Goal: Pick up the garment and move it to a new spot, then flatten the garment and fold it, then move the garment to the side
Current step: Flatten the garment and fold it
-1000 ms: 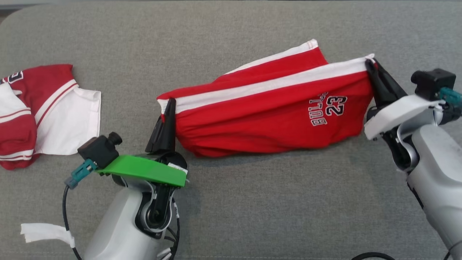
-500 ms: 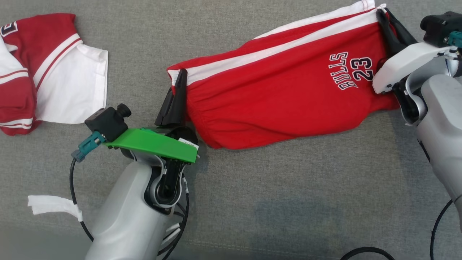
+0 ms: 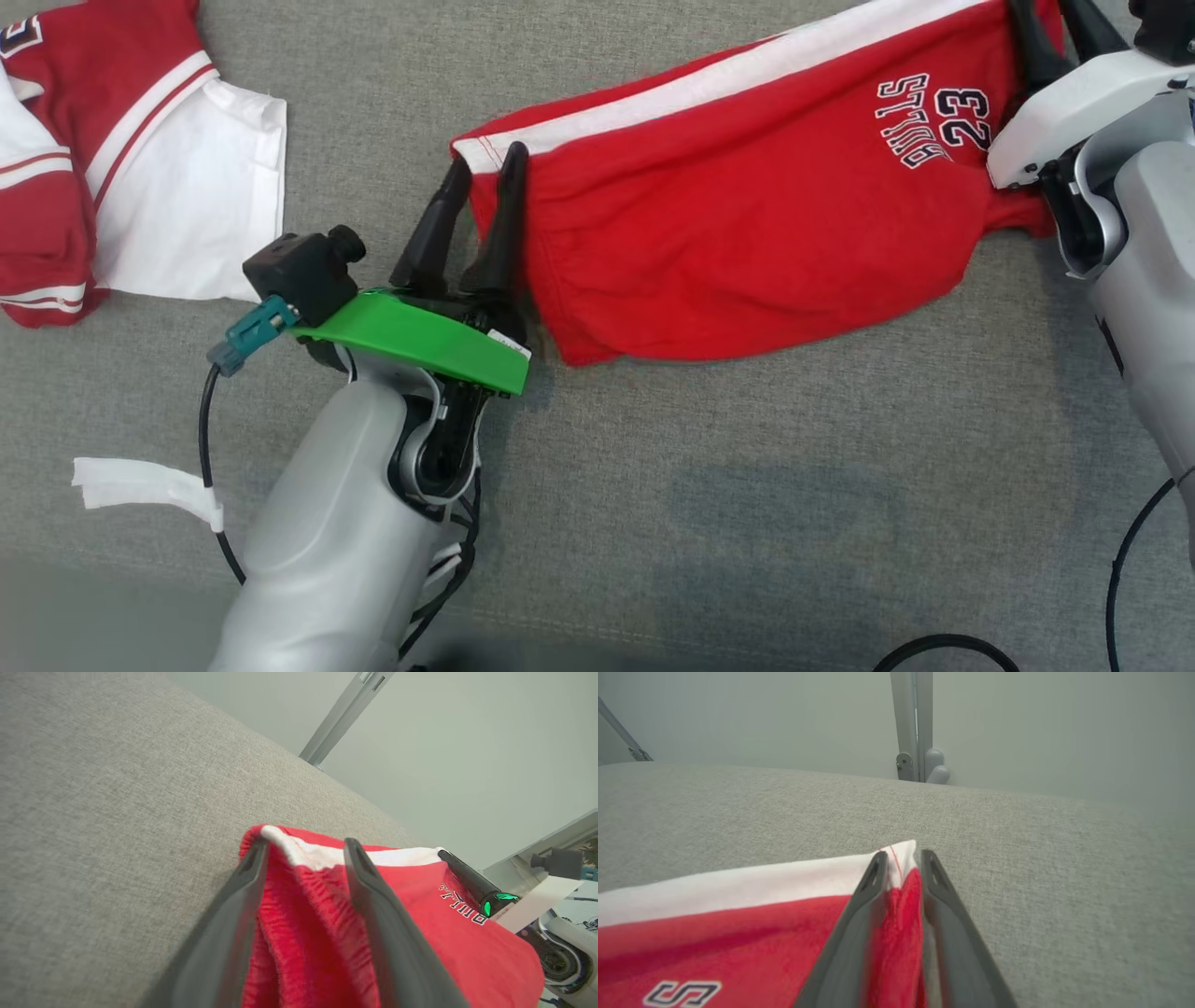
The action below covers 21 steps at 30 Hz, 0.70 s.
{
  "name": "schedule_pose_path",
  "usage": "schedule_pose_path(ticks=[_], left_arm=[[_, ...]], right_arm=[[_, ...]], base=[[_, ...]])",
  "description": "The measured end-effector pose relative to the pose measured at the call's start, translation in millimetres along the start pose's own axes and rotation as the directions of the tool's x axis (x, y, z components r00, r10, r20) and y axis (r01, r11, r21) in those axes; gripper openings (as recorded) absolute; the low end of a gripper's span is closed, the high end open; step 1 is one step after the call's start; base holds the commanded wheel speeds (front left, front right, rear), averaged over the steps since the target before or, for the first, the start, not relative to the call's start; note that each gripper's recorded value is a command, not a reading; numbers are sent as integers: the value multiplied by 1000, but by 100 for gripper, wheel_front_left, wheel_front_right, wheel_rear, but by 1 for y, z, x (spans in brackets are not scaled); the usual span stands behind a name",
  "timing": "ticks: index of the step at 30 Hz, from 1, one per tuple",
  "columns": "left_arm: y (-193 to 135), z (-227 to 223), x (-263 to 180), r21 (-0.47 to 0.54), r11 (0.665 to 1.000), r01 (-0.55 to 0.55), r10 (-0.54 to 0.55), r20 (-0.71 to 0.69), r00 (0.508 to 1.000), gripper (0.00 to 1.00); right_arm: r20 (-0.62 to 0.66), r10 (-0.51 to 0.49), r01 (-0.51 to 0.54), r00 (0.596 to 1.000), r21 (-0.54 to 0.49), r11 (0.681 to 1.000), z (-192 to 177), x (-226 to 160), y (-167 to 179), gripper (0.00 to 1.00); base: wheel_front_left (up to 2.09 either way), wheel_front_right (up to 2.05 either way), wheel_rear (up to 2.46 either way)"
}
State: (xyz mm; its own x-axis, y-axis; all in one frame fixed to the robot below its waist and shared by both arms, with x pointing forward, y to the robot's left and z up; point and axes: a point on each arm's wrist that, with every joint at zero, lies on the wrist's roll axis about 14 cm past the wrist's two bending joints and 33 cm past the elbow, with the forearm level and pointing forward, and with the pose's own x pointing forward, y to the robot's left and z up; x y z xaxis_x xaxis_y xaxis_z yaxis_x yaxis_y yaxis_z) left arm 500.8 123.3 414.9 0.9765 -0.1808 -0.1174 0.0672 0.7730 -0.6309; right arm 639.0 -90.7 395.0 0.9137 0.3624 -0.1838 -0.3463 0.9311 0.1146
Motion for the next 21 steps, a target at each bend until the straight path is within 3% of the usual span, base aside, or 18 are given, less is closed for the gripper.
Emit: schedule_pose_path(ticks=[12, 21], left_arm=[[15, 22, -23, 121, 991, -61, 54, 64, 997, 100], [8, 29, -42, 117, 991, -64, 53, 90, 994, 100]], right_arm=[[27, -18, 16, 999, 71, 997, -1, -46, 9, 100], [-6, -68, 69, 998, 128, 989, -11, -80, 5, 100]], base=[[0, 0, 0], [0, 0, 0]])
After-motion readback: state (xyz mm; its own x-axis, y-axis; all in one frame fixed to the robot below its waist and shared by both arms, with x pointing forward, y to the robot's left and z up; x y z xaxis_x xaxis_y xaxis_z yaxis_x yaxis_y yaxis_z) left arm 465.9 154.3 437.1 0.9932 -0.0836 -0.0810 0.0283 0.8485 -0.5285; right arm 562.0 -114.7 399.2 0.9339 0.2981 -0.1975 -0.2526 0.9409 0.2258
